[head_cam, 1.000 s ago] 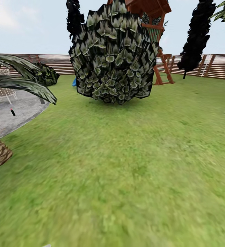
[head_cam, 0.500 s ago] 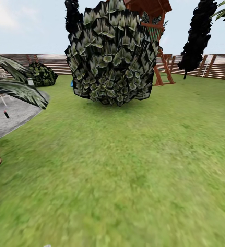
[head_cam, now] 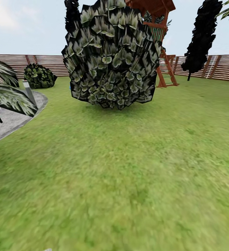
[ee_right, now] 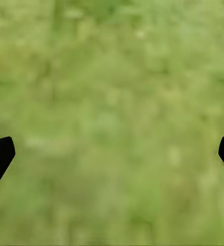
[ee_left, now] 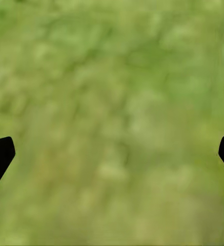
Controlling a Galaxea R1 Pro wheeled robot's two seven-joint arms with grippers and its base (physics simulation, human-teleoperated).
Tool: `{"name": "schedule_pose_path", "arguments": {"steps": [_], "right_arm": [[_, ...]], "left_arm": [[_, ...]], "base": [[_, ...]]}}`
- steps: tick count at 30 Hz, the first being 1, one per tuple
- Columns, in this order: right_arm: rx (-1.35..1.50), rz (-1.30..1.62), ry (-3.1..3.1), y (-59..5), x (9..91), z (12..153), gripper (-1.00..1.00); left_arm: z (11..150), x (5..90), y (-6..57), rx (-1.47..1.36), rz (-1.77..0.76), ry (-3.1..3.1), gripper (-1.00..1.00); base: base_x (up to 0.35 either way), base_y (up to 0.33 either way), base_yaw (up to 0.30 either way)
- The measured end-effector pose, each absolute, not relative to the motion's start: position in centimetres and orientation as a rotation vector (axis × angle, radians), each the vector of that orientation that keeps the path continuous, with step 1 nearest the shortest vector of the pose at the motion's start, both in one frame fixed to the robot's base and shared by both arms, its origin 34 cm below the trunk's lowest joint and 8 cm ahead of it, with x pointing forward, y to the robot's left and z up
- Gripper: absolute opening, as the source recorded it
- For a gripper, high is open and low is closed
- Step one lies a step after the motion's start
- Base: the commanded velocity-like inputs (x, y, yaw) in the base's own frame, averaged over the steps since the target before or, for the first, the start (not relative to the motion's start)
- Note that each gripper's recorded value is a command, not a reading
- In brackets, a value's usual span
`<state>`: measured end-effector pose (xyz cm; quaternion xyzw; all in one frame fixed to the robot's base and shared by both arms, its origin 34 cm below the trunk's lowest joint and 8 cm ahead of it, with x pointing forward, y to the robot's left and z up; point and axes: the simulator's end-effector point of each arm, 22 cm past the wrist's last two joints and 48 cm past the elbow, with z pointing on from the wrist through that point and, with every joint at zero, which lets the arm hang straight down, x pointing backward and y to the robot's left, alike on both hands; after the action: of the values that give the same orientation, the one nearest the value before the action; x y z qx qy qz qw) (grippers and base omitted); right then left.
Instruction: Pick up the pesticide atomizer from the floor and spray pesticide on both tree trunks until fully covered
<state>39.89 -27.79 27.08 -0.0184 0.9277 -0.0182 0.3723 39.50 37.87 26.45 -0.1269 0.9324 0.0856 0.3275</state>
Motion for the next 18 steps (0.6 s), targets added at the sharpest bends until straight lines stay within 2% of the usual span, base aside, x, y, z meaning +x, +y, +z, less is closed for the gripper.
{"name": "schedule_pose_path", "arguments": {"steps": [5,18], "right_arm": [[-0.047,-0.047,2.378,-27.78,39.89,27.08,1.0],[-0.047,-0.046,2.378,-27.78,39.89,27.08,1.0]], "left_arm": [[26.45,39.49,37.87,-0.332,0.224,2.442,1.0],[26.46,39.5,37.88,-0.333,0.224,2.441,1.0]], "base": [[0.338,-0.118,0.137],[0.338,-0.118,0.232]]}}
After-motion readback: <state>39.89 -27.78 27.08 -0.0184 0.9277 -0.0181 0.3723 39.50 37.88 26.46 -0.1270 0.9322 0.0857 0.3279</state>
